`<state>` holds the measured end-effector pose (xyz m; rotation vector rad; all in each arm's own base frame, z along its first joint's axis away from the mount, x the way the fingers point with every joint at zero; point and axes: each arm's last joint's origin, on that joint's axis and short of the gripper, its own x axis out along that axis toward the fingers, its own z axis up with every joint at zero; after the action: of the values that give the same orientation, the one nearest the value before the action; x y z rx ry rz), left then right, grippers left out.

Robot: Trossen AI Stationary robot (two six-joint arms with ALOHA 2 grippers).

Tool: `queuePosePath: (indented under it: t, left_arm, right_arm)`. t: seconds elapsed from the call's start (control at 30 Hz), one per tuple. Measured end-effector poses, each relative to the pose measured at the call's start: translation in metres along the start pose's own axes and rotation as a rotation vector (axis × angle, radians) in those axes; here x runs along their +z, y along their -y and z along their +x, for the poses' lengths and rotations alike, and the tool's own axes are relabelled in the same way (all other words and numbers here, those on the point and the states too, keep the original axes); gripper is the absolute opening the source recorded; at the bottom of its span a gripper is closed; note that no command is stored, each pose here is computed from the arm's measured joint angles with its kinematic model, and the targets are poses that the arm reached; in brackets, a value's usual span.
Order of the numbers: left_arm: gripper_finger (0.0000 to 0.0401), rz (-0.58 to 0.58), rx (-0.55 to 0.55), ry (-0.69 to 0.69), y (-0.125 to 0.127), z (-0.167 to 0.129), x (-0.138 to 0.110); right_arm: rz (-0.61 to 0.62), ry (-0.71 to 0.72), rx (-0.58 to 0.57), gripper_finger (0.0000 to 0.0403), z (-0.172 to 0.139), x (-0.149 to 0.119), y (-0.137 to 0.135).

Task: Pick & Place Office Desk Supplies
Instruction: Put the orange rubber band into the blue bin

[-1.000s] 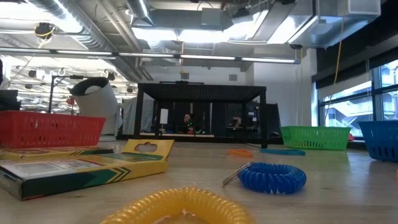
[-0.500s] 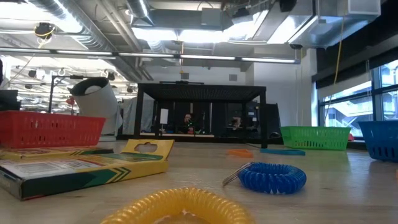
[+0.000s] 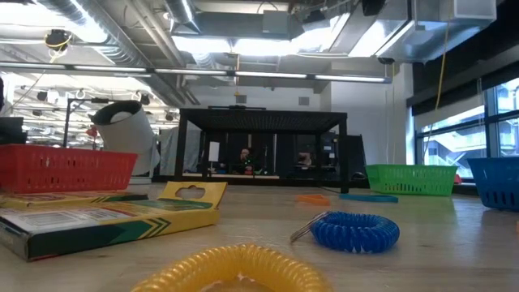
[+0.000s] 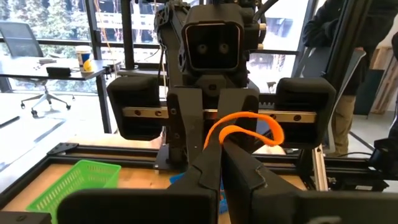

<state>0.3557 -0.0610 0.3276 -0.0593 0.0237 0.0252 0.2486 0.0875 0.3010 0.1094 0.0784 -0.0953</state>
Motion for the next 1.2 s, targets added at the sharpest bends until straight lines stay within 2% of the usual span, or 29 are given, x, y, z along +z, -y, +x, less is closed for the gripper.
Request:
queuePosePath:
  t: [0.53,0.63,0.77,1.0,1.2]
  left_arm:
    - [0.0003,0.027,0.000,-0.001,0.0000,0.0000,-0.0001]
    - [0.0003,0.027,0.000,-0.002,0.0000,0.0001,-0.0003]
    - [0.0003,0.027,0.000,-0.002,0.0001,0.0001,-0.0003]
    - [0.0003,0.027,-0.024,-0.003,0.0008,0.0001,-0.0004]
    - [0.0003,0.026,-0.026,-0.003,0.0008,0.0001,-0.0003]
  right_arm:
    - [0.024,-0.001,0.001,0.0001,0.0000,-0.0001,0.0001]
    - [0.049,-0.003,0.004,0.0011,0.0000,-0.0003,-0.0001]
    - [0.093,-0.004,0.006,0.0056,0.0005,-0.0002,0.0007]
    - [0.152,-0.006,0.016,0.0162,0.0010,0.0001,0.0015]
    - [0.163,-0.002,0.008,0.0244,0.0019,0.0006,0.0034]
